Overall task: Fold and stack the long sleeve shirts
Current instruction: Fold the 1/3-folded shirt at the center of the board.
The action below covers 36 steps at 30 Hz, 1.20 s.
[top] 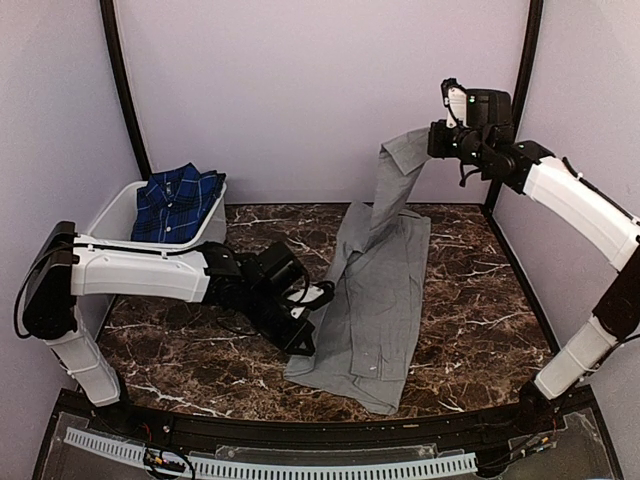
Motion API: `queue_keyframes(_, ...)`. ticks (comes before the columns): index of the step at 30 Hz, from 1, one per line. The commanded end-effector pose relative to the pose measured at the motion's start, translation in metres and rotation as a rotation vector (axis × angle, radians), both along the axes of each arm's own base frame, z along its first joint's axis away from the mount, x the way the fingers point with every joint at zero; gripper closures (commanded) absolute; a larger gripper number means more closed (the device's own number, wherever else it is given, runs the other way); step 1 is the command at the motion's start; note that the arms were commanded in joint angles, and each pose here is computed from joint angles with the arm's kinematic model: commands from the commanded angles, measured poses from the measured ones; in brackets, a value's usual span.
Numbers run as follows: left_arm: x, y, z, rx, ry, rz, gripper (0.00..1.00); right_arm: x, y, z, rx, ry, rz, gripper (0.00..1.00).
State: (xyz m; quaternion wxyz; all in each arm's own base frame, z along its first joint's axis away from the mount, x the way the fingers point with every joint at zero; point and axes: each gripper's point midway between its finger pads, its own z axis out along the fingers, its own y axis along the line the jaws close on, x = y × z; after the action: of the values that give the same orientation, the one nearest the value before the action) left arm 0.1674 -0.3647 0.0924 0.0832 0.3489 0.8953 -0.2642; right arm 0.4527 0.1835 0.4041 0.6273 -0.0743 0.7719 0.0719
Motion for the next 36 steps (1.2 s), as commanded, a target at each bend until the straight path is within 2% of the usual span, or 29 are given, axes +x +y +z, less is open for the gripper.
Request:
queue_keyframes(1,-0.017,-0.009,0.005,-0.01,0.024,-0.096,1.0,-0.004,-0.021,0.01,0.008,-0.05,-0.046,1.0)
queue_keyframes(16,-0.026,-0.018,-0.007,-0.002,0.067,-0.154,1.0,-0.033,-0.046,0.033,-0.006,-0.095,-0.08,1.0)
queue_keyframes(36,-0.044,-0.029,-0.025,0.009,0.135,-0.24,1.0,-0.033,-0.045,0.012,-0.047,-0.051,-0.071,1.0)
